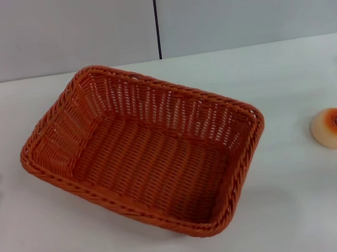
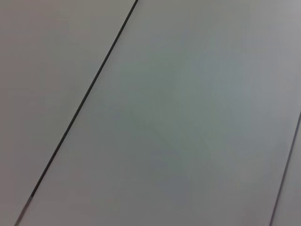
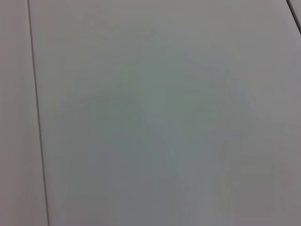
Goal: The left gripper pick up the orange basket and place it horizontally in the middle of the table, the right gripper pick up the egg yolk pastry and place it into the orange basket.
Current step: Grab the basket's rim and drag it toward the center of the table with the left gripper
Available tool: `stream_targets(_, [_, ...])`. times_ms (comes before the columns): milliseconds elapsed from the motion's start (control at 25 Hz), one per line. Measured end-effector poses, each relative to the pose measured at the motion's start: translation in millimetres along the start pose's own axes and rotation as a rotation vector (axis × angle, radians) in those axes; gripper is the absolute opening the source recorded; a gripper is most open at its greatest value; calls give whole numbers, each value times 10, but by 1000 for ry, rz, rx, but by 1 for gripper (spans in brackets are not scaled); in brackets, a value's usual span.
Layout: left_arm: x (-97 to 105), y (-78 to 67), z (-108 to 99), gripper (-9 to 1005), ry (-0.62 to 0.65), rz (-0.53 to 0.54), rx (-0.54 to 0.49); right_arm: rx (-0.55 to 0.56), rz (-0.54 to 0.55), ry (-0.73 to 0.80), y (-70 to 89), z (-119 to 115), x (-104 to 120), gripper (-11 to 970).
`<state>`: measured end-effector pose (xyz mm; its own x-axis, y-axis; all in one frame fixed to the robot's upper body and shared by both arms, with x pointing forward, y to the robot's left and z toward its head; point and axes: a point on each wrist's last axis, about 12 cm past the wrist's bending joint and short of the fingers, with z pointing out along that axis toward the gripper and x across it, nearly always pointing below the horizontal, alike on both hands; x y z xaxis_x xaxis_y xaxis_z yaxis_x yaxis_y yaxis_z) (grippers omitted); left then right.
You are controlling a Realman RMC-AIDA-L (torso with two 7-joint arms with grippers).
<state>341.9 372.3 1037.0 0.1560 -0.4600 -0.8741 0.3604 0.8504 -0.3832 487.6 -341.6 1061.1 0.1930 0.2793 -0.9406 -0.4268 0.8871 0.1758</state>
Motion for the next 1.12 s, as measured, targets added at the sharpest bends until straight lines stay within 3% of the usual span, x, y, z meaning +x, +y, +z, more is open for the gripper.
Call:
stream_targets(320, [-192, 86, 96, 549, 19, 37, 95, 11, 0, 6, -10, -14, 7, 458])
stream_targets(680, [-800, 268, 300, 555, 196, 94, 219, 19, 0, 17, -24, 25, 21, 459])
stream_targets(800, [-1116, 226, 442, 554, 315, 131, 273, 14, 2, 18, -18, 53, 25, 459])
stream_targets(840, [-1116, 226, 442, 554, 315, 131, 273, 14, 2, 18, -18, 53, 25, 459])
stream_targets(1000, [-1441, 79, 710, 554, 481, 208, 320, 5, 12, 17, 9, 96, 42, 460])
stream_targets(1120, [-1482, 52, 760, 555, 517, 220, 316, 4, 16, 17, 16, 101, 48, 460])
